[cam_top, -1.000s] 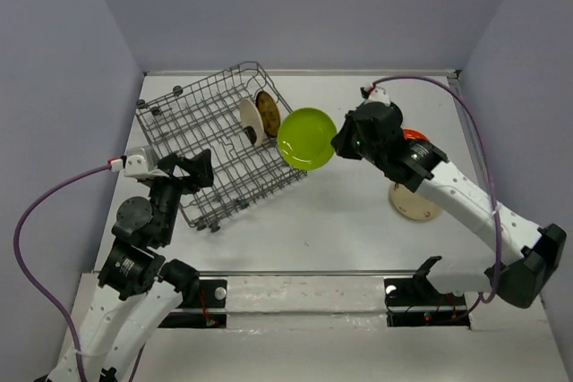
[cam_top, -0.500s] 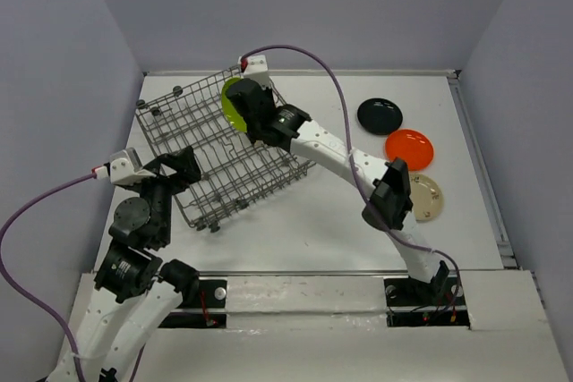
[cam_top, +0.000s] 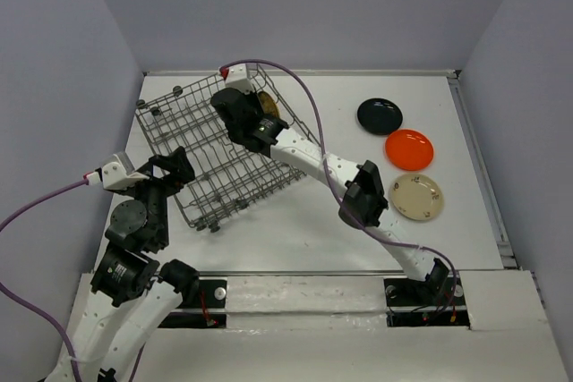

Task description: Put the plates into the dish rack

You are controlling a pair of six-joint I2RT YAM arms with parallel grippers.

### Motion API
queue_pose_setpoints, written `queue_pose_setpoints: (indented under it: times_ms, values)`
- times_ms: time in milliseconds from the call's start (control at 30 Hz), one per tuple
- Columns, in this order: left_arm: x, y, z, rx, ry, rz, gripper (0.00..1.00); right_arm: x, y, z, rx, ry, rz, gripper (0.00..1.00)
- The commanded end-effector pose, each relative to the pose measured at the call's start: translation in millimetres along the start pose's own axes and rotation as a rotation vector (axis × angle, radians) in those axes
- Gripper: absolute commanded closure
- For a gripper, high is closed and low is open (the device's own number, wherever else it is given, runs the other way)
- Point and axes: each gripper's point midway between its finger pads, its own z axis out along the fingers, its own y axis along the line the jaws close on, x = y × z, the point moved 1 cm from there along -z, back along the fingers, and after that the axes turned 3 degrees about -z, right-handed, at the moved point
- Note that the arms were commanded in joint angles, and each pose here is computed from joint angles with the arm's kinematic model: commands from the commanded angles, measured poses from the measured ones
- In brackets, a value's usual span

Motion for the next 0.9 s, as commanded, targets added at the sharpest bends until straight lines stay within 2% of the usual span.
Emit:
queue_pose_setpoints:
  times_ms: [0,200,867]
  values:
    - [-22,-7,-3,0.012,-0.058,-0.055,0.01,-32,-4,-5,0.08,-0.111,0.046,0.93]
    - [-22,-8,-3,0.019,-0.057,-0.054,0.01,-10,20,-2,0.065,-0.104,-0.016,0.93]
    - [-18,-8,-2,0.02,-0.046,-0.045,0.01,48,59,3,0.018,-0.05,-0.126,0.93]
